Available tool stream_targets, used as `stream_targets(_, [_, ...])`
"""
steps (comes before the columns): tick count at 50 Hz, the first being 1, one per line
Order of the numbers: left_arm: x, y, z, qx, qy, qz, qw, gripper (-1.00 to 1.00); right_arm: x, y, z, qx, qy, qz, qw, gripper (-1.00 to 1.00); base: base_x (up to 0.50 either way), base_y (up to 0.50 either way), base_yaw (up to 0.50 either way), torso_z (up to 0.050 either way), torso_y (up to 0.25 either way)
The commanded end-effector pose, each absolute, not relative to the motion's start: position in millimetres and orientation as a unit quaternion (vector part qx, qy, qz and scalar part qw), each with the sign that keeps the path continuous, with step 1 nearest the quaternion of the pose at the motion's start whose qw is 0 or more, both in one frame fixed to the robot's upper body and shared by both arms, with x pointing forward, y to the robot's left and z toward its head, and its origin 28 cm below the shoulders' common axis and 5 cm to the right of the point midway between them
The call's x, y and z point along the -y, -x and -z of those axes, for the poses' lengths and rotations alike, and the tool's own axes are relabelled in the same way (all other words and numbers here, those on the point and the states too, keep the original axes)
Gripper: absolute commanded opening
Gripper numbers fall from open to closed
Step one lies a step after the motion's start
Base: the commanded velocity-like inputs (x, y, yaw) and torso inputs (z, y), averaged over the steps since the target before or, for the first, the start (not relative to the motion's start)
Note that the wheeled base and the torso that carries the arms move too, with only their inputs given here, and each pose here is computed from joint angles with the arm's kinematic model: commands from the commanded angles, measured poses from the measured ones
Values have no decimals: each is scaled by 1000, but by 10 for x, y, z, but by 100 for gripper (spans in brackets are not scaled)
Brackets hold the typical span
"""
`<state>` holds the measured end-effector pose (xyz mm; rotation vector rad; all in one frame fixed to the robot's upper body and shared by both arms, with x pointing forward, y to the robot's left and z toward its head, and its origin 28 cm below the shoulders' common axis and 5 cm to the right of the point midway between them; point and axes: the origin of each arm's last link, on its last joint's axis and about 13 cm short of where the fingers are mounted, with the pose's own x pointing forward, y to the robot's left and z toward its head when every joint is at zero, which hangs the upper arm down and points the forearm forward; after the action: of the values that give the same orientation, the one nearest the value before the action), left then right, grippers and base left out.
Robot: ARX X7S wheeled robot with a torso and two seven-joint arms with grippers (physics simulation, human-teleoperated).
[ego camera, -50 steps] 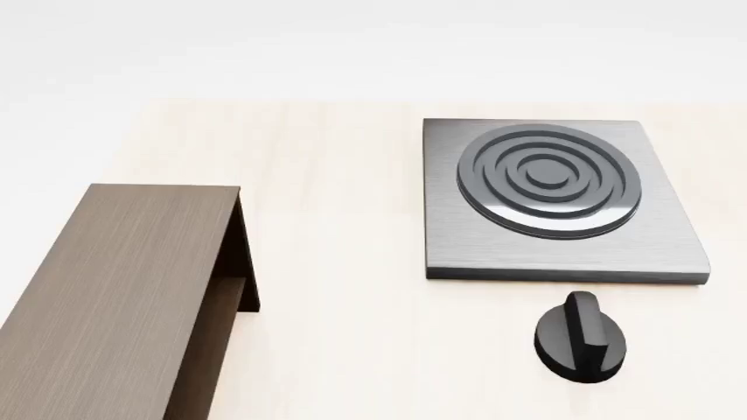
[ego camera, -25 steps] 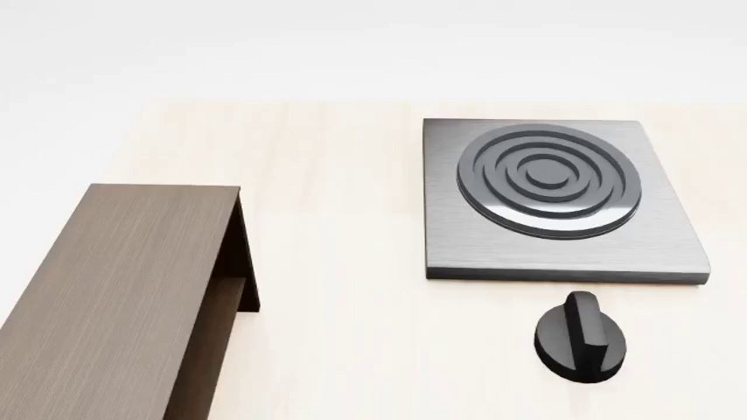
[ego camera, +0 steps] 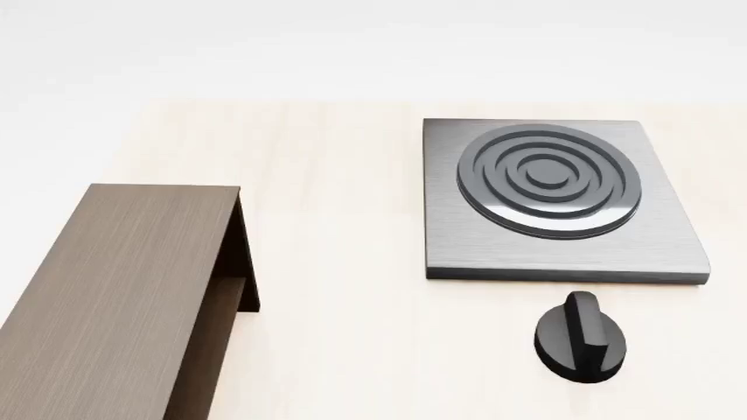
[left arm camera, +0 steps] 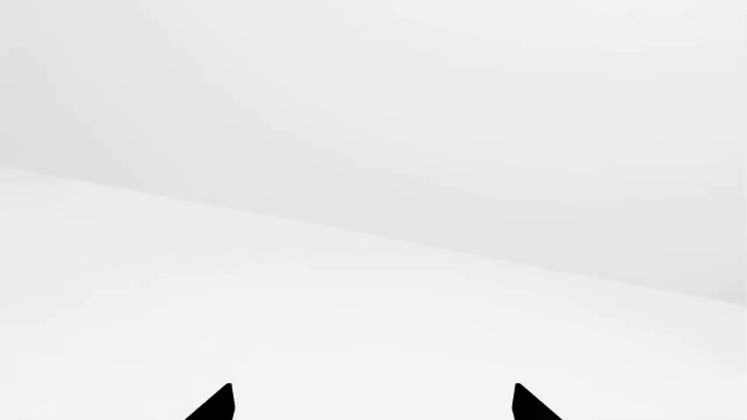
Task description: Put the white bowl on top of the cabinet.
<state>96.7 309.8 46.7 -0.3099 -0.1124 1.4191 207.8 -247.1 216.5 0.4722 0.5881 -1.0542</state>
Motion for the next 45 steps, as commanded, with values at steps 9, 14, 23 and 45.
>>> stream_targets(9, [-3099,-970,-466,51,141,-649,746,100,2415,-2253,-2122,-285,-218,471,806,100,0,0,0,0,0])
stream_targets(14, [-3097,-974,-463,50,141,-648,747,100,2456,-2264,-2067,-292,-225,476,799,100,0,0,0,0,0])
stream_targets(23, [-3096,-973,-461,52,140,-648,747,100,2475,-2299,-1996,-300,-227,479,793,100,0,0,0,0,0])
stream_targets(45, [-3089,-979,-469,59,138,-640,754,100,2491,-2331,-1874,-312,-229,480,787,100,0,0,0,0,0])
